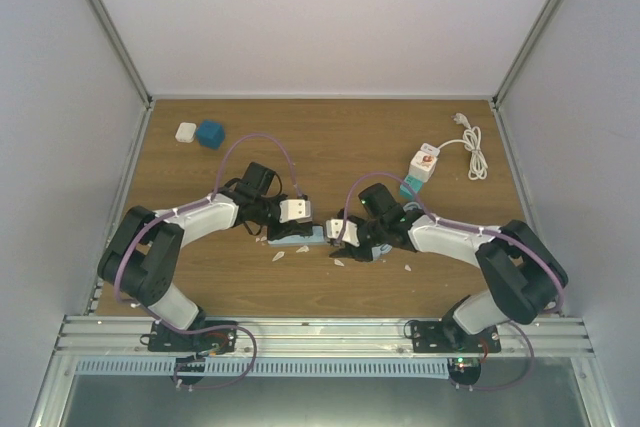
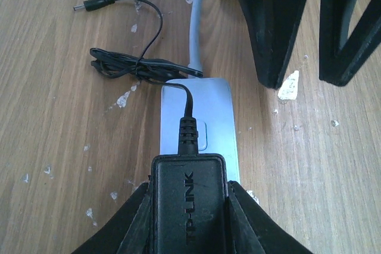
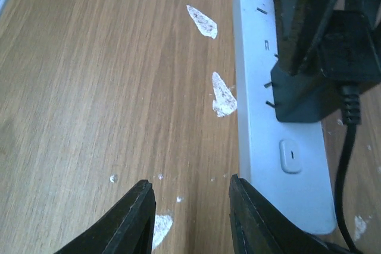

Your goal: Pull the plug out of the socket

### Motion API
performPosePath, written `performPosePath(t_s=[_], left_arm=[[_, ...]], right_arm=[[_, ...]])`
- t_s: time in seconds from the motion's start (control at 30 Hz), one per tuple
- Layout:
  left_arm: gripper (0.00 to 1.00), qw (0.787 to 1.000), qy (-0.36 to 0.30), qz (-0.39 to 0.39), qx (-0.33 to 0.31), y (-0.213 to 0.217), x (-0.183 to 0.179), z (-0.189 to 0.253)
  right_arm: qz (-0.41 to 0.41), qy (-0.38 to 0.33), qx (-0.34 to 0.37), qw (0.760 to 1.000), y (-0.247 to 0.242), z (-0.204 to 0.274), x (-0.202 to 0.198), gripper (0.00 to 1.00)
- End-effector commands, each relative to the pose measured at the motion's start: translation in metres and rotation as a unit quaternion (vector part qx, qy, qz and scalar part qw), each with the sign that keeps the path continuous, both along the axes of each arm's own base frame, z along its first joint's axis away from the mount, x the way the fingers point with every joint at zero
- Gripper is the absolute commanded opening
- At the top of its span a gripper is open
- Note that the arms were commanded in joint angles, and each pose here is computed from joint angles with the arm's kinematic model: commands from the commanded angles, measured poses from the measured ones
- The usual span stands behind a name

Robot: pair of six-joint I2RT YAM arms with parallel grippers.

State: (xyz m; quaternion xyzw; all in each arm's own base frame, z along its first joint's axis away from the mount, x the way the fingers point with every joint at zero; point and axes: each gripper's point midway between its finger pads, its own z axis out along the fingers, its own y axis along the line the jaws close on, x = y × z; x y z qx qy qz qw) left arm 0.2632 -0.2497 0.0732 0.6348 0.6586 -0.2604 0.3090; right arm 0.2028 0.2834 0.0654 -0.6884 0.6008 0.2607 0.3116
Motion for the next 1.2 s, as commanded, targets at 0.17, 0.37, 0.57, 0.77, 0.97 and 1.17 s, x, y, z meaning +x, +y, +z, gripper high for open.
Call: performPosePath(t_s=[0.17,0.37,0.57,0.77,0.97,1.17], left_arm=[[0.23,1.000,0.008,-0.021,0.000,0.012,-0.016,-0.002],[0.23,0.999,0.004,-0.031,0.007,0.025,-0.020,-0.004],[0.23,0.999,-0.001,-0.041,0.010,0.033,-0.025,-0.004],[0.23,0.998,-0.014,-0.053,0.008,0.038,-0.029,-0.003],[0.23,0.999,-0.004,-0.046,-0.012,0.039,-0.026,-0.002],[0.23,0.998,0.034,-0.031,-0.052,0.030,-0.026,0.002]], right_arm=[[-0.034,-0.013,0.013,0.999,0.026,0.008,0.024,0.38],[-0.058,0.009,0.012,0.998,0.034,0.000,0.034,0.38],[-0.070,0.020,0.013,0.997,0.041,-0.006,0.038,0.42],[-0.066,0.026,0.007,0.997,0.044,-0.019,0.040,0.53],[-0.069,0.032,-0.001,0.997,0.044,-0.030,0.042,0.59],[-0.062,0.037,0.007,0.997,0.049,-0.032,0.040,0.55]])
